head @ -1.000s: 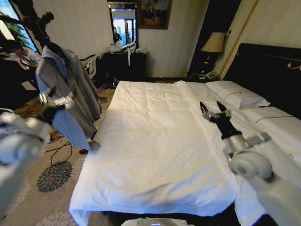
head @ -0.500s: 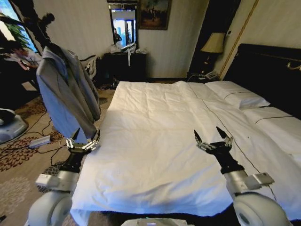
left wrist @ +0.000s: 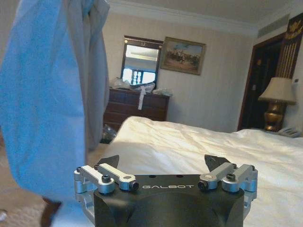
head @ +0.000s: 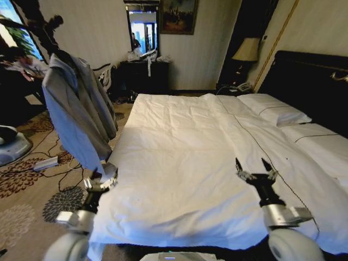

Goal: Pick up the clothes from the bed and hang them on the clothes hanger.

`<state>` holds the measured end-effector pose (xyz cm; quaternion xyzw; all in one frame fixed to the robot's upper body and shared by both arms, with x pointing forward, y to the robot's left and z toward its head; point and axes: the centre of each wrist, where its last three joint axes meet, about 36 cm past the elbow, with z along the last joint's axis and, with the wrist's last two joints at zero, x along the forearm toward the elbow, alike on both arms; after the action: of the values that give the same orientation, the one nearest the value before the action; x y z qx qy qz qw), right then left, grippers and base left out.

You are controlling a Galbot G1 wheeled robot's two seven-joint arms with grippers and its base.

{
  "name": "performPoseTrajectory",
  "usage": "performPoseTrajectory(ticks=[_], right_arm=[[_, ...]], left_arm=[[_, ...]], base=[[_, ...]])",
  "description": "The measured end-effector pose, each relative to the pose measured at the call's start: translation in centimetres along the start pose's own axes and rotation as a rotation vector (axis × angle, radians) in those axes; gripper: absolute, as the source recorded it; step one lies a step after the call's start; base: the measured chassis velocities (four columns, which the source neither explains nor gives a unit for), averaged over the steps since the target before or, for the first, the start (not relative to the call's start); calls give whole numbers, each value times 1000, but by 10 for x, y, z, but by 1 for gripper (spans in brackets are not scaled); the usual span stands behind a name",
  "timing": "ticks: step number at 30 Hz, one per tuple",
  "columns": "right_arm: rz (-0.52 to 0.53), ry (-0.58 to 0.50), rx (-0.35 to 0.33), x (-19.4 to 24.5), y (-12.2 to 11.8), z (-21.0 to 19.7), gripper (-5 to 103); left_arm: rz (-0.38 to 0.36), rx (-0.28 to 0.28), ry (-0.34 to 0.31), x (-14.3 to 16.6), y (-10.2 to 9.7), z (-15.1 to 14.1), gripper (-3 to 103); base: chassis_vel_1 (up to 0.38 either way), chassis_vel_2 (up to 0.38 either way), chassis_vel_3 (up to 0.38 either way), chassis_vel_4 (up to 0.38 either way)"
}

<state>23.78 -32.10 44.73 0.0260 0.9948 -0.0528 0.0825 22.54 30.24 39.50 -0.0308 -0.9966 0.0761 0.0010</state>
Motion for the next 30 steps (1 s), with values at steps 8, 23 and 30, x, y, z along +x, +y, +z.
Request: performPoseTrajectory(ticks=[8, 23, 30], right_arm=[[-6, 7, -37, 1, 8, -8, 100], [-9, 8, -41, 0, 8, -9, 100], [-9, 8, -41, 0, 8, -9, 100]], left_arm=[[45, -5, -21, 4, -14, -3, 100], [48, -8, -25, 3, -13, -5, 100], [49, -8, -25, 3, -13, -5, 100]], base=[[0, 0, 0, 0], [0, 0, 0, 0], [0, 0, 0, 0]])
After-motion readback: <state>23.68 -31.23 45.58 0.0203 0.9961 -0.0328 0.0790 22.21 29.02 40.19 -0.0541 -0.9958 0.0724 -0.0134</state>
